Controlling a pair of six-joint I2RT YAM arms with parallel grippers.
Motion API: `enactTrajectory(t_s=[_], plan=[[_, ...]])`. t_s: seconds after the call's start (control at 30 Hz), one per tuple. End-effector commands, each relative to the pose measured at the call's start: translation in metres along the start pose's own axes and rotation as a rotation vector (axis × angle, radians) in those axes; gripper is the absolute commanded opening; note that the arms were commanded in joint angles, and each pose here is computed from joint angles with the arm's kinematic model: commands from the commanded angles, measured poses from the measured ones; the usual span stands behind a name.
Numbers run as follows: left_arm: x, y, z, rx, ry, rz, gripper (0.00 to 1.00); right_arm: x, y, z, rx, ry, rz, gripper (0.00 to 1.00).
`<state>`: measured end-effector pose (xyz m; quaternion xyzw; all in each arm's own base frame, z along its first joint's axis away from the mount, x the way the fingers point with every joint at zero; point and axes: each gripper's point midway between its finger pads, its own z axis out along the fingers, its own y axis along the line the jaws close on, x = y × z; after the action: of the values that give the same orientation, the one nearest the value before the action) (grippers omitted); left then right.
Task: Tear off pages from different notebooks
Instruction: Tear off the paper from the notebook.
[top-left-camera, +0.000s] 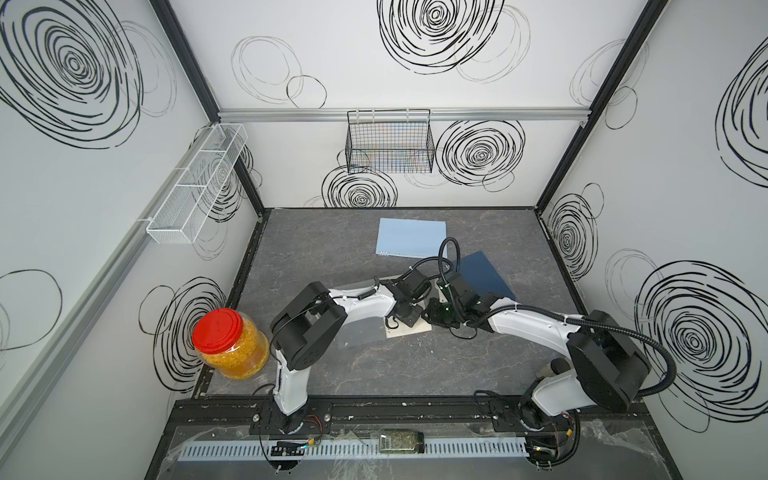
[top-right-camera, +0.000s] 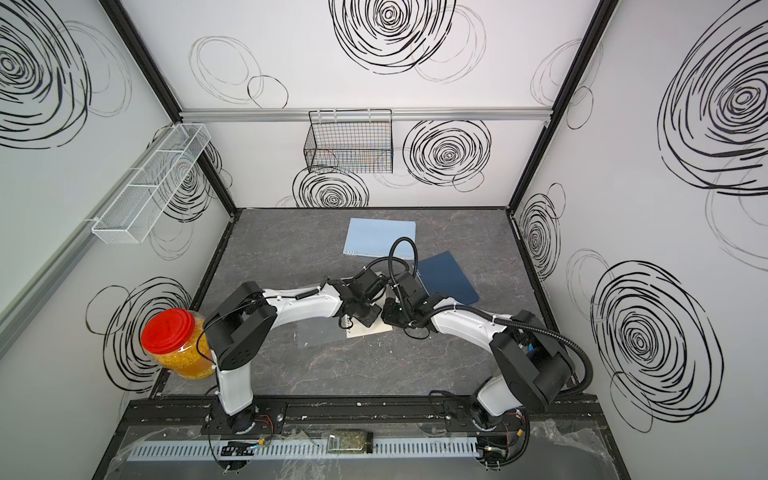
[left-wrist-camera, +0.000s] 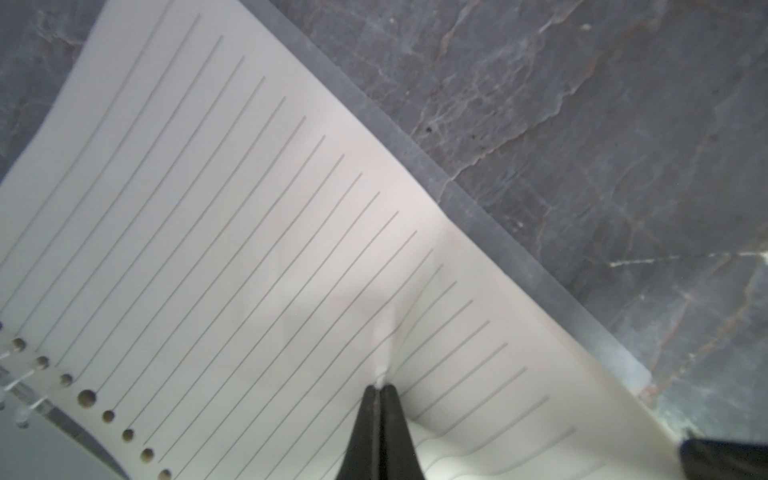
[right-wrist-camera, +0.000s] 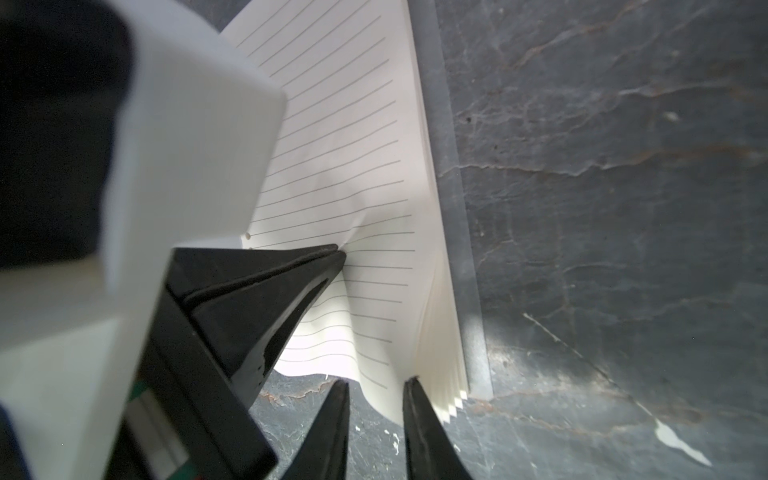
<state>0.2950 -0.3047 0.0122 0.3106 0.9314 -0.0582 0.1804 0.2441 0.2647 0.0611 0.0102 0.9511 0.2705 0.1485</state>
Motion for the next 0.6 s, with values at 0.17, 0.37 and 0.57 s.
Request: enactTrajectory(t_s=[0.17, 0.37, 0.57], plan=[[0.0927, -0.0053, 0.0382, 0.016, 0.307, 0.031, 0.00, 0.0048, -0.0020, 0.0014, 0.005, 0.007, 0.007, 0.28], [0.0930, -0.0061, 0.0386, 0.018, 0.309, 0.033, 0.00, 0.0075, -0.0045, 0.0032, 0.006, 0.013, 0.011, 0.29], [0.0938, -0.0070, 0.0388, 0.017, 0.312, 0.036, 0.00, 0.0080, -0.0040, 0.0037, 0.001, 0.014, 0.011, 0.30]])
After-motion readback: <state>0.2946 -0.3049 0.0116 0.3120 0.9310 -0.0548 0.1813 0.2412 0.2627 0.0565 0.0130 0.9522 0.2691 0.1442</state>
